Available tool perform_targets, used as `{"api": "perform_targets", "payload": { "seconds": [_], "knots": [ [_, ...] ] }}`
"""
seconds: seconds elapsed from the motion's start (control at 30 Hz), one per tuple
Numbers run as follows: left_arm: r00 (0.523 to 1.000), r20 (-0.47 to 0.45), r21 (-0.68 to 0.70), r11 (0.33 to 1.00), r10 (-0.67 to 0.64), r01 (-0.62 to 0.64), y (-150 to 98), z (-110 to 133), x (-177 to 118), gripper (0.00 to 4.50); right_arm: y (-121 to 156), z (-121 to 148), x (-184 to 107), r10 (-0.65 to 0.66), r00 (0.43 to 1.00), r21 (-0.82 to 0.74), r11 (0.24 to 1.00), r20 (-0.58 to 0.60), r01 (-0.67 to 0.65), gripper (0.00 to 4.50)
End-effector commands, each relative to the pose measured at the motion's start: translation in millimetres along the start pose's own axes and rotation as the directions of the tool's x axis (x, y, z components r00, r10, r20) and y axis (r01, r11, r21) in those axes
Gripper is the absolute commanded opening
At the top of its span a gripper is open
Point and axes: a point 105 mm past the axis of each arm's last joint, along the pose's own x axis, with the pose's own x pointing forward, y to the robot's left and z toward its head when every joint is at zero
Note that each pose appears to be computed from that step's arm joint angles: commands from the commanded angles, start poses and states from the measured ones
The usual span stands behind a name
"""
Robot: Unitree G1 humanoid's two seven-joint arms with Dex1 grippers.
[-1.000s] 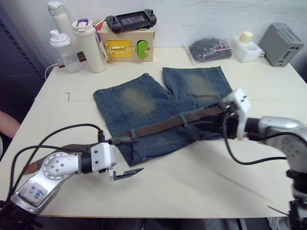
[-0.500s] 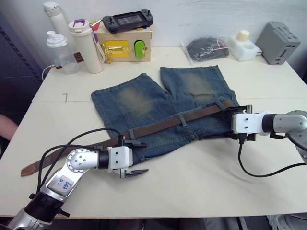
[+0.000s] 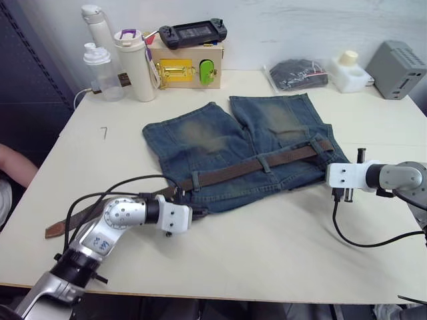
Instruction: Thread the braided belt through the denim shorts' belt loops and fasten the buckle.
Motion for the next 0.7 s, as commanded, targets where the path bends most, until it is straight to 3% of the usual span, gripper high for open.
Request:
{"api": "perform_targets", "payload": {
  "seconds": [0.03, 0.13, 0.37, 0.7],
  "knots": [
    [0.976, -0.217, 0.008, 0.999, -0.036, 0.039, -2, -54, -26, 0.6, 37, -3, -1, 0.147, 0.989, 0.184, 0.973, -0.015, -0.142, 0.08],
    [0.953, -0.301, 0.019, 0.998, -0.044, 0.052, 3, -77, -47, 0.6, 50, 21, -3, 0.174, 0.984, 0.261, 0.948, 0.048, -0.181, 0.08],
    [0.933, -0.358, 0.039, 0.997, -0.043, 0.06, 6, -93, -73, 0.6, 59, 48, -2, 0.161, 0.983, 0.309, 0.934, 0.092, -0.182, 0.08],
    [0.964, -0.265, 0.02, 1.0, -0.002, 0.007, 5, -76, -61, 0.6, 58, 38, 9, 0.134, 0.99, 0.314, 0.939, 0.053, -0.143, 0.08]
  ]
}}
